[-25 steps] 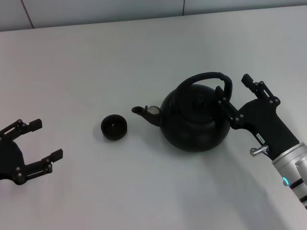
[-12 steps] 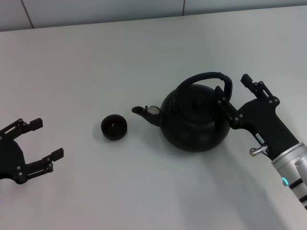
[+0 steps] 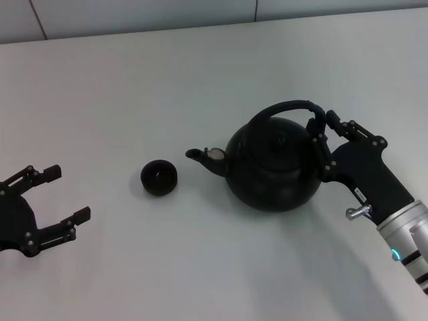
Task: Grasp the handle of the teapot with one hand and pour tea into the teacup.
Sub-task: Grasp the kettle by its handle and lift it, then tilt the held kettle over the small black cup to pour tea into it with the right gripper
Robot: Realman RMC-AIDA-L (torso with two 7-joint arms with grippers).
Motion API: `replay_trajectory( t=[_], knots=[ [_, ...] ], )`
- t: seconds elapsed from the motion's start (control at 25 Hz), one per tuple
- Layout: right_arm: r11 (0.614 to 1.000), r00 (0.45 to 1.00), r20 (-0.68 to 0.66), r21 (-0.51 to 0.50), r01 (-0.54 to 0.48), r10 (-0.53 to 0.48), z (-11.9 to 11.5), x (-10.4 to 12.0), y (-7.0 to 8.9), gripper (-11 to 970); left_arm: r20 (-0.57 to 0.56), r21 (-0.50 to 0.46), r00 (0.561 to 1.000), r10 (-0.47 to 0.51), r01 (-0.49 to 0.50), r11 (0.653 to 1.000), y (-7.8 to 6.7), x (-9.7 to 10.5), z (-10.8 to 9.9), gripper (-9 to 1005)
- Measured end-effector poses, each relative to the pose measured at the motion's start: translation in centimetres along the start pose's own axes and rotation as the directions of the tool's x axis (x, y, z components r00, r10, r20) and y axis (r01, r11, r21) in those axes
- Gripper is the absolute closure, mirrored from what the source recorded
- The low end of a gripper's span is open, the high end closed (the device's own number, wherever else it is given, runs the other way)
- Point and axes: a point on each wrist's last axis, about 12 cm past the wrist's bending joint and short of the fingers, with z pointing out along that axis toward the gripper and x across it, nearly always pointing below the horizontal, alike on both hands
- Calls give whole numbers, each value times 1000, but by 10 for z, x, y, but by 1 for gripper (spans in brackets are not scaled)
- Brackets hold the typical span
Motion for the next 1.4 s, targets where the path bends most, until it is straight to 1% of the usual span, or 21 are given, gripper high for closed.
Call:
replay_trajectory(
  t=[0.24,0.36,0.6,0.84,1.0,1.08,1.4],
  knots=[
    [1000,1000,4,-1,1,-1,2,-1,0,708,4,-4,1000,1,-1,1000,0,0,0,137],
    [1000,1000,11,17,-3,3,4,-2,-2,782,7,-8,1000,1,-1,1000,0,0,0,137],
    [999,999,28,36,-16,15,5,-4,-5,869,9,-9,1000,2,-2,1000,0,0,0,137],
    [999,998,64,32,-19,17,5,-8,-4,868,8,-10,1000,1,-1,1000,0,0,-1,137],
    [1000,995,98,23,1,-3,9,-14,-10,868,8,-11,1000,1,-1,1000,0,0,-1,137],
    [1000,994,105,15,15,-17,14,-16,-15,868,8,-11,1000,1,-1,1000,0,0,-1,137],
    [998,994,103,-49,34,-29,39,-26,-45,869,9,-10,1000,2,-2,1000,0,0,-1,137]
  ],
)
